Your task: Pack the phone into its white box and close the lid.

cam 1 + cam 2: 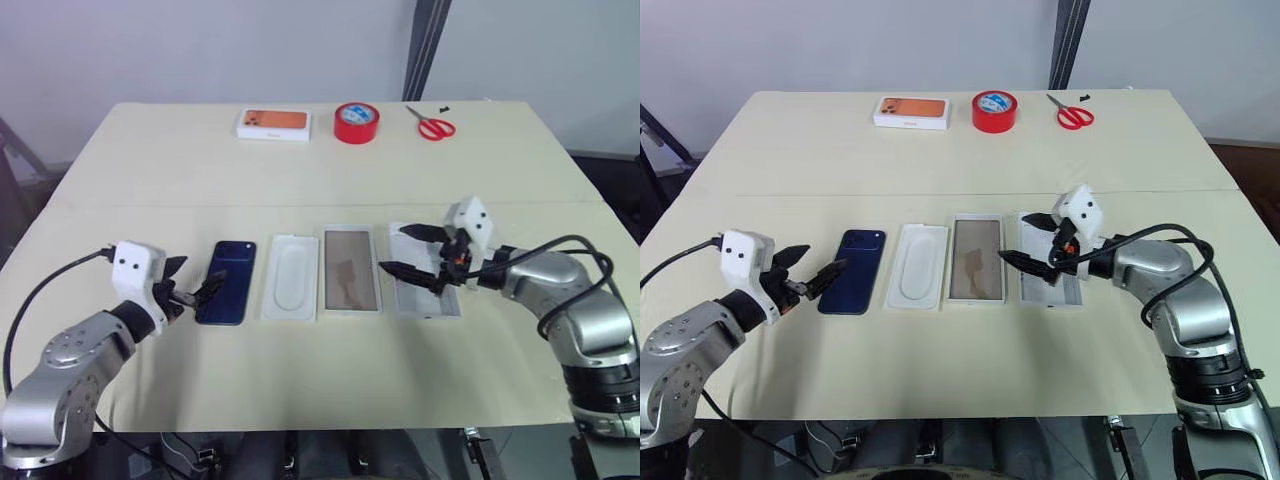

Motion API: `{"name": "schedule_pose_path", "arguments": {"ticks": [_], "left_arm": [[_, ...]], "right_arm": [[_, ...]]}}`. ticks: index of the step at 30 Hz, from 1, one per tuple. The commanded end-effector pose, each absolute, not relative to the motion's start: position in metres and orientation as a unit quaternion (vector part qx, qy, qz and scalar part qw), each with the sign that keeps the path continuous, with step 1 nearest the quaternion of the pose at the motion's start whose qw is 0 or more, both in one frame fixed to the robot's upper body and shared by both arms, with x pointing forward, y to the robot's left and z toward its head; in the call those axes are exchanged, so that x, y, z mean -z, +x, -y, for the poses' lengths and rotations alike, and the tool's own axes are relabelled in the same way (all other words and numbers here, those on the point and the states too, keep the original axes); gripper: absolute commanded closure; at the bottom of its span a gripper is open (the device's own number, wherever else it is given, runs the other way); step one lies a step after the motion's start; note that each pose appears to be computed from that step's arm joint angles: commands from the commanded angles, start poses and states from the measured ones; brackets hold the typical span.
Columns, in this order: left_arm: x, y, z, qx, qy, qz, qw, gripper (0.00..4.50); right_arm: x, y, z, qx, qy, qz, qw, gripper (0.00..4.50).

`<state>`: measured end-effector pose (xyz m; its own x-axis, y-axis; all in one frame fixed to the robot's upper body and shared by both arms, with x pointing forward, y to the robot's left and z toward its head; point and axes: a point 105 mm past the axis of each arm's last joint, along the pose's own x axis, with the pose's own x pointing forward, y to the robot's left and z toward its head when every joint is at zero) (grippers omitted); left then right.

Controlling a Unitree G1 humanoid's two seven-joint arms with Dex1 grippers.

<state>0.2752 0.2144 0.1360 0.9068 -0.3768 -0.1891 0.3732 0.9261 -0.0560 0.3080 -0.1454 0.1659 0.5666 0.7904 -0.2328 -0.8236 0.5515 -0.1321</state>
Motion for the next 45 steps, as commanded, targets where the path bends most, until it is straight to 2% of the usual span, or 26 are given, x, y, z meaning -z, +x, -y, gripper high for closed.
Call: {"name": "schedule_pose_path", "arguments": {"ticks": [1,4,8,16,26,29,36,40,45], "left_arm": [[-0.134,0.276,-0.177,0.232,-0.05,-0.131,0.962,0.0],[-0.125,0.278,-0.15,0.251,-0.083,-0.194,0.945,0.0],[-0.129,0.284,-0.129,0.261,-0.135,-0.214,0.932,0.0],[-0.111,0.286,-0.117,0.247,-0.146,-0.289,0.913,0.0],[-0.116,0.289,-0.112,0.252,-0.185,-0.29,0.904,0.0],[-0.116,0.291,-0.11,0.25,-0.204,-0.288,0.901,0.85],[-0.118,0.294,-0.112,0.242,-0.212,-0.283,0.903,4.45],[-0.123,0.298,-0.119,0.23,-0.224,-0.27,0.908,4.49],[-0.149,0.308,-0.131,0.233,-0.279,-0.213,0.907,4.49]], "right_arm": [[-0.173,0.305,0.14,-0.469,-0.137,-0.052,0.871,0.06],[-0.174,0.304,0.139,-0.474,-0.151,-0.051,0.866,0.06],[-0.172,0.303,0.136,-0.479,-0.158,-0.049,0.862,0.06],[-0.167,0.299,0.134,-0.482,-0.161,-0.049,0.86,0.06],[-0.163,0.293,0.133,-0.485,-0.172,-0.052,0.856,0.06],[-0.162,0.29,0.131,-0.492,-0.184,-0.054,0.849,0.0],[-0.152,0.28,0.127,-0.513,-0.217,-0.074,0.827,0.0],[-0.143,0.27,0.118,-0.543,-0.24,-0.091,0.8,0.0],[-0.122,0.269,0.111,-0.556,-0.278,-0.12,0.774,0.0]]}}
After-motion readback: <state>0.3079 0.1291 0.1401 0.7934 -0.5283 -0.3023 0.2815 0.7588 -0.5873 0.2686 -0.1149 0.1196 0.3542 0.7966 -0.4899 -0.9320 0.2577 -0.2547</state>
